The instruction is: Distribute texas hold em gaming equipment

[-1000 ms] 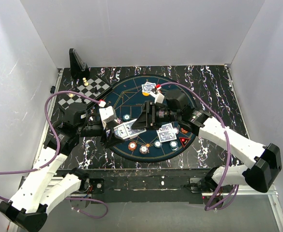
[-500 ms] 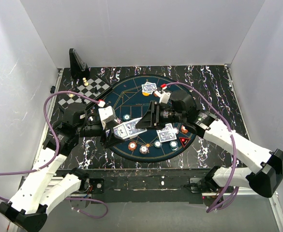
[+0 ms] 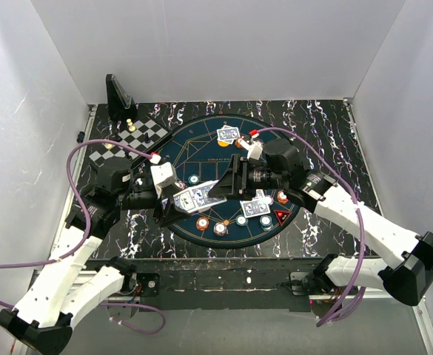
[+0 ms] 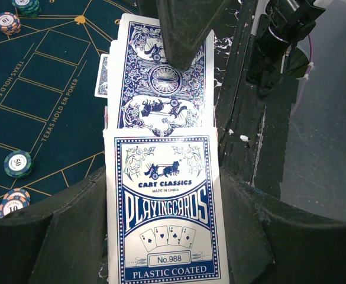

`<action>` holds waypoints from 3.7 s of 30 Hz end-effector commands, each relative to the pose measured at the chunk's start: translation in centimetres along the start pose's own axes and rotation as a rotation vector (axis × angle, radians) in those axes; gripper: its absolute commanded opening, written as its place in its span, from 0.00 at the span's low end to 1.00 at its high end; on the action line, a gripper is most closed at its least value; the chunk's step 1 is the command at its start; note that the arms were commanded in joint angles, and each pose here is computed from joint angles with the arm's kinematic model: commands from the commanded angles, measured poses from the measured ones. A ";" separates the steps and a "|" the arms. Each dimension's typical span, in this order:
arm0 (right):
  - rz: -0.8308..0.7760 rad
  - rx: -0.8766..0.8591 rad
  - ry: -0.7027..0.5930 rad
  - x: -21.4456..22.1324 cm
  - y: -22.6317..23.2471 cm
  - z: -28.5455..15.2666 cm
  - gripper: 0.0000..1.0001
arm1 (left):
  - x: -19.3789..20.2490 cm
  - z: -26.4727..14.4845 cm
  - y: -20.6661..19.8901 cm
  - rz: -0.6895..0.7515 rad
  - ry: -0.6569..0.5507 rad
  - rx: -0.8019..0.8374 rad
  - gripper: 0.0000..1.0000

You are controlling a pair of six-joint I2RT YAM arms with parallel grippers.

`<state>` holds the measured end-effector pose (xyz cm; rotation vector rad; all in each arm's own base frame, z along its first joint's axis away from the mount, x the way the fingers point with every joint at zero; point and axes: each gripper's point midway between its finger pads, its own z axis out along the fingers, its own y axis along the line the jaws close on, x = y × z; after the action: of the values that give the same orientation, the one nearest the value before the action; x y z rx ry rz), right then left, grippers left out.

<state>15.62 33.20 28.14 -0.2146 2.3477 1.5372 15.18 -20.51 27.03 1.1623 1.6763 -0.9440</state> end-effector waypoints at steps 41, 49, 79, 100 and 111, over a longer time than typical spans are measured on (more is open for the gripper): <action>-0.004 0.030 -0.066 0.8 -0.3 -4.4 0.31 | -2.3 -0.7 -0.3 0.049 -0.064 -0.002 0.00; -0.024 -0.009 -0.058 0.1 1.4 -4.4 0.34 | -2.2 -0.7 -0.5 0.047 -0.065 0.001 0.00; -0.068 0.028 -0.050 -1.7 2.5 -3.9 0.28 | -2.0 -0.6 -0.7 0.023 -0.072 0.007 0.00; -0.098 -0.092 -0.124 -3.4 6.7 -8.1 0.01 | -1.5 -0.6 -0.5 0.018 -0.060 -0.001 0.00; -0.128 0.087 -0.293 -11.0 2.7 -11.2 0.01 | -1.6 -0.9 -0.7 0.025 -0.058 -0.011 0.00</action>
<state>20.81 24.28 39.56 -0.0733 2.0945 1.4115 14.81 -20.53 27.88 1.1329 1.6581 -0.9603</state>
